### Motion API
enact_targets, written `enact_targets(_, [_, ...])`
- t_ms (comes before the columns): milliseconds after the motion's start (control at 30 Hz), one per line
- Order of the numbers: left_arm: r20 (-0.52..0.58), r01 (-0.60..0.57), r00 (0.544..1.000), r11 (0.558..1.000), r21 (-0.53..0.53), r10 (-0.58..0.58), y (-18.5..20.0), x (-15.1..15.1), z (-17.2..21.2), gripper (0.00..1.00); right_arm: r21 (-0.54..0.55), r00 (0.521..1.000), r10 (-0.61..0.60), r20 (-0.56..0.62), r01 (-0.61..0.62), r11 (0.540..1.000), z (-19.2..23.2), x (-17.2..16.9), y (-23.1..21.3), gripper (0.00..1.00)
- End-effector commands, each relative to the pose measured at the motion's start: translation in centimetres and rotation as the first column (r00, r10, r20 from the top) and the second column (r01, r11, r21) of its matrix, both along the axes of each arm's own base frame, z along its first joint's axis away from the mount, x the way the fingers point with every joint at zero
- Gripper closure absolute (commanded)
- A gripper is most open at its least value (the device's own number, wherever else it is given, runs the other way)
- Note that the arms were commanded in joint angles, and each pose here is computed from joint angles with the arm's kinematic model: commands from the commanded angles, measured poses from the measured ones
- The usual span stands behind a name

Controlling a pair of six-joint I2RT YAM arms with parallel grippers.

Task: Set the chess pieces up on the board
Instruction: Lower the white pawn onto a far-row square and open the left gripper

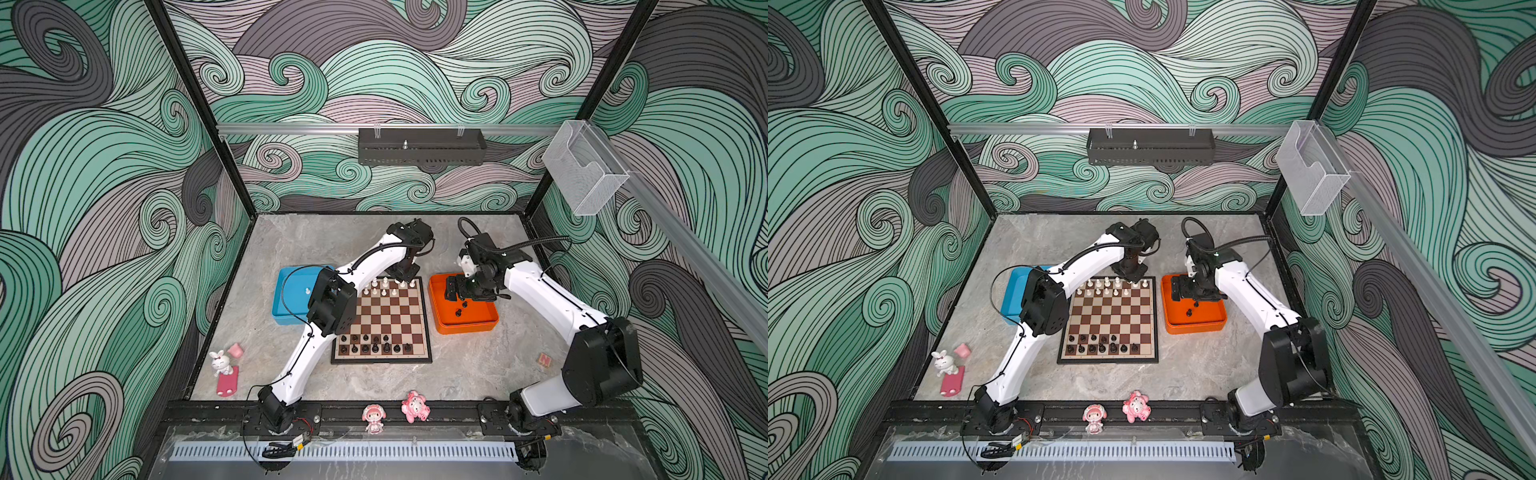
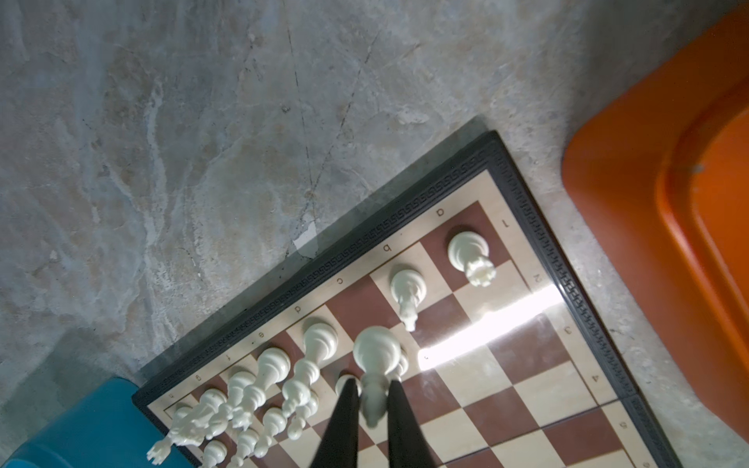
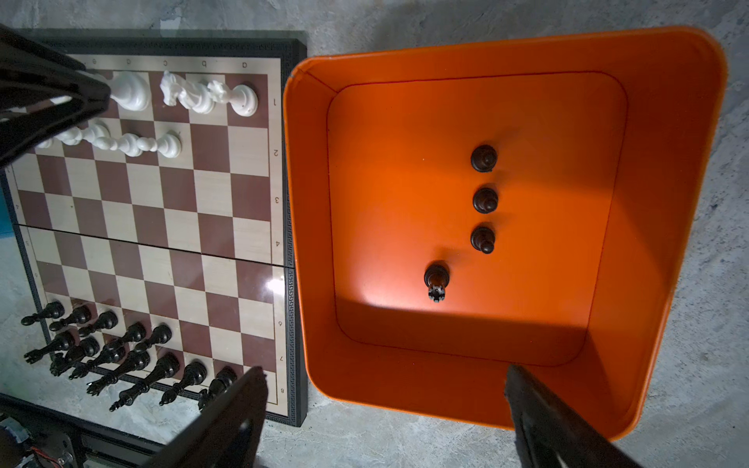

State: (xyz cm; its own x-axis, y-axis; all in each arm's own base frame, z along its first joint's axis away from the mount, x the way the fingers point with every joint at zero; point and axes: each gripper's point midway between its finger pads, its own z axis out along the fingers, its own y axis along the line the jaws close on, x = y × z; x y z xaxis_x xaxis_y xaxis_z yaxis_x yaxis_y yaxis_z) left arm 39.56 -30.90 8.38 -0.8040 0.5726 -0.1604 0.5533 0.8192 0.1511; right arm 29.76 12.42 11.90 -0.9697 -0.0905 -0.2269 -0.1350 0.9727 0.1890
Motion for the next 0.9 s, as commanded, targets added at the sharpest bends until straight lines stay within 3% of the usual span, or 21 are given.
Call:
enact_targets(0, [-0.043, -0.045, 0.998, 0.999, -0.005, 0.045, 0.7, 0.1, -0.5, 0.85, 0.004, 1.0, 0.005, -0.024, -0.005, 1.0, -0.6, -0.1, -0.1, 0.08])
enact_targets(867, [-0.127, -0.069, 0.99, 0.998, -0.003, 0.068, 1.2, -0.4, -2.4, 0.85, 0.015, 0.999, -0.008, -0.037, 0.009, 1.0, -1.1, 0.2, -0.3, 0.08])
